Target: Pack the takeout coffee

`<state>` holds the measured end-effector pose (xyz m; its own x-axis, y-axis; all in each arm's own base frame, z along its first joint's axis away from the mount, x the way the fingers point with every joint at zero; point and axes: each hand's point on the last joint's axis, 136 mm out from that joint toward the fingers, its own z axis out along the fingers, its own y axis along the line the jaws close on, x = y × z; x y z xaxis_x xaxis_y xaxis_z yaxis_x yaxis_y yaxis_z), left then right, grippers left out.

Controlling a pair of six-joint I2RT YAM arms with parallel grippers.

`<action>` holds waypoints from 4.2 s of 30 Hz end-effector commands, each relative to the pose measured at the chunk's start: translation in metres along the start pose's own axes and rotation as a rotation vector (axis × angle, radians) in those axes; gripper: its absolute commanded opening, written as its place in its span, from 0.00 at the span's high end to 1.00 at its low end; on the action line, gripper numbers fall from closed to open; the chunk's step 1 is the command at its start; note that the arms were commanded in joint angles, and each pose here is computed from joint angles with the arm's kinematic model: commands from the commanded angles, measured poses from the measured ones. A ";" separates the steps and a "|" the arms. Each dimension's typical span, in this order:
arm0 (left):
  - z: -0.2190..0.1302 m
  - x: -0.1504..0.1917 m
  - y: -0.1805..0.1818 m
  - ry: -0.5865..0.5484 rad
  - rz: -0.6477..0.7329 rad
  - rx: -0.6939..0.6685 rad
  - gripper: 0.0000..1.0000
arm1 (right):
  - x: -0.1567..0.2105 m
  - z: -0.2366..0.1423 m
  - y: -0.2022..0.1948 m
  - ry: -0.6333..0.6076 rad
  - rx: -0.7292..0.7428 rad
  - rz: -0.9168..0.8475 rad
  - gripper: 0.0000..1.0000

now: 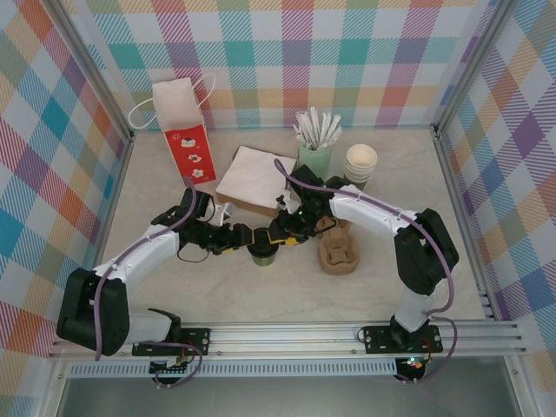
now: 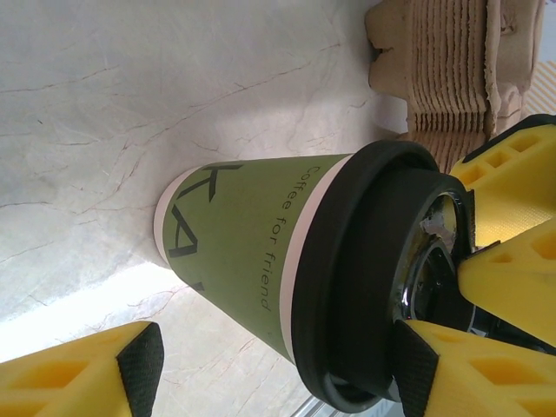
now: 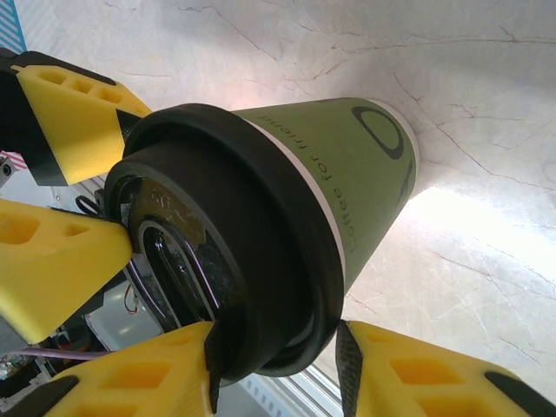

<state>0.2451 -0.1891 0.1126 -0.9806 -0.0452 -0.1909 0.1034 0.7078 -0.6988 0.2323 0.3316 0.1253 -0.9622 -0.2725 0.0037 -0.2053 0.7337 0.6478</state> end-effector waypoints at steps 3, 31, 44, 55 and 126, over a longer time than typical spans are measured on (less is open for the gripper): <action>0.007 0.015 0.026 0.042 -0.031 -0.074 0.30 | 0.007 0.009 -0.018 0.047 0.076 0.028 0.64; 0.008 0.032 0.049 0.077 -0.046 -0.164 0.30 | 0.070 0.046 -0.084 0.275 0.305 0.121 0.68; 0.000 0.009 0.018 0.010 -0.033 -0.067 0.26 | 0.004 0.009 0.000 0.051 0.144 -0.079 0.56; -0.033 -0.028 -0.013 -0.137 0.014 -0.073 0.14 | -0.013 -0.027 0.028 -0.101 0.146 -0.219 0.23; -0.118 -0.041 0.049 -0.554 -0.193 -0.290 0.00 | -0.006 0.046 0.013 0.125 0.622 -0.525 0.00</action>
<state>0.2740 -0.0747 0.1676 -0.7443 -0.4792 -0.4651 -0.1758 0.8125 -0.5558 0.2323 0.3712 0.1044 -0.6982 -0.7080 -0.1062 -0.7147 0.6980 0.0449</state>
